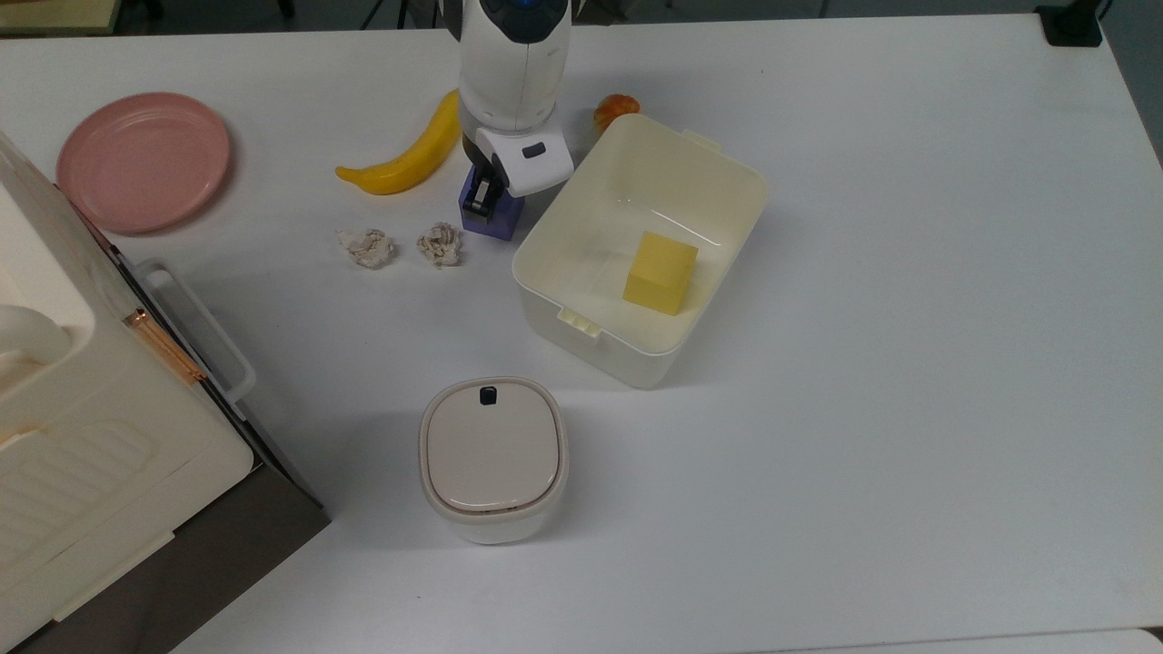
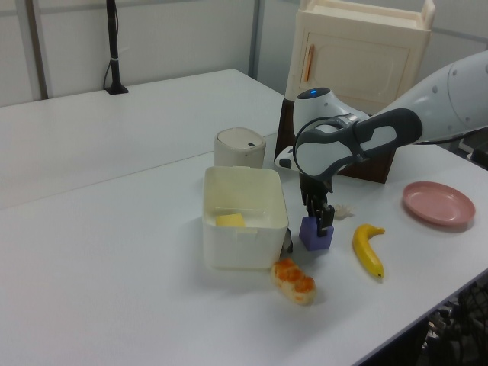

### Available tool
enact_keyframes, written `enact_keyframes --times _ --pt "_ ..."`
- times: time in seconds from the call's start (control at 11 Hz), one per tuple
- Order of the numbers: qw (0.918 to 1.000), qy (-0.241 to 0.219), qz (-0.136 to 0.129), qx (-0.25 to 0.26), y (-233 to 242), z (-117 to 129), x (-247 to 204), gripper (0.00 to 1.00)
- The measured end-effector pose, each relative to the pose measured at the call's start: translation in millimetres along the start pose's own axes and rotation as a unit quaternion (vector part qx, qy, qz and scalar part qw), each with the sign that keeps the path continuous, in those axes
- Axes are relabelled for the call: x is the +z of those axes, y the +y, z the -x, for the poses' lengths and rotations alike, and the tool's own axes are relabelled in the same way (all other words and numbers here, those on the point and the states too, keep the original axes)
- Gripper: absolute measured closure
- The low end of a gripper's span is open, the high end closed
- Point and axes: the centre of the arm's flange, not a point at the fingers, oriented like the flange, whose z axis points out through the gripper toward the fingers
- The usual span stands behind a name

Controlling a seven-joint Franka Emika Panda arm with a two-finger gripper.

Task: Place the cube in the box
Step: 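Carry the purple cube over the cream box and lower it inside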

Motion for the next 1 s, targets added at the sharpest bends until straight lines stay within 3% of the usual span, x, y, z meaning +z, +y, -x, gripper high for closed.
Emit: enact_keyframes --times 0.27,0.46,0.73,1.0 --pt "0.9999 0.005 0.012 0.008 5.5 0.3 -11.6 0.45" --pt "0.9980 0.019 0.047 0.038 15.7 6.9 -49.1 0.45" --pt "0.9856 0.048 0.102 0.126 19.0 23.8 -126.7 0.45" --pt "0.9728 0.092 0.097 0.190 15.7 30.1 -185.2 0.47"
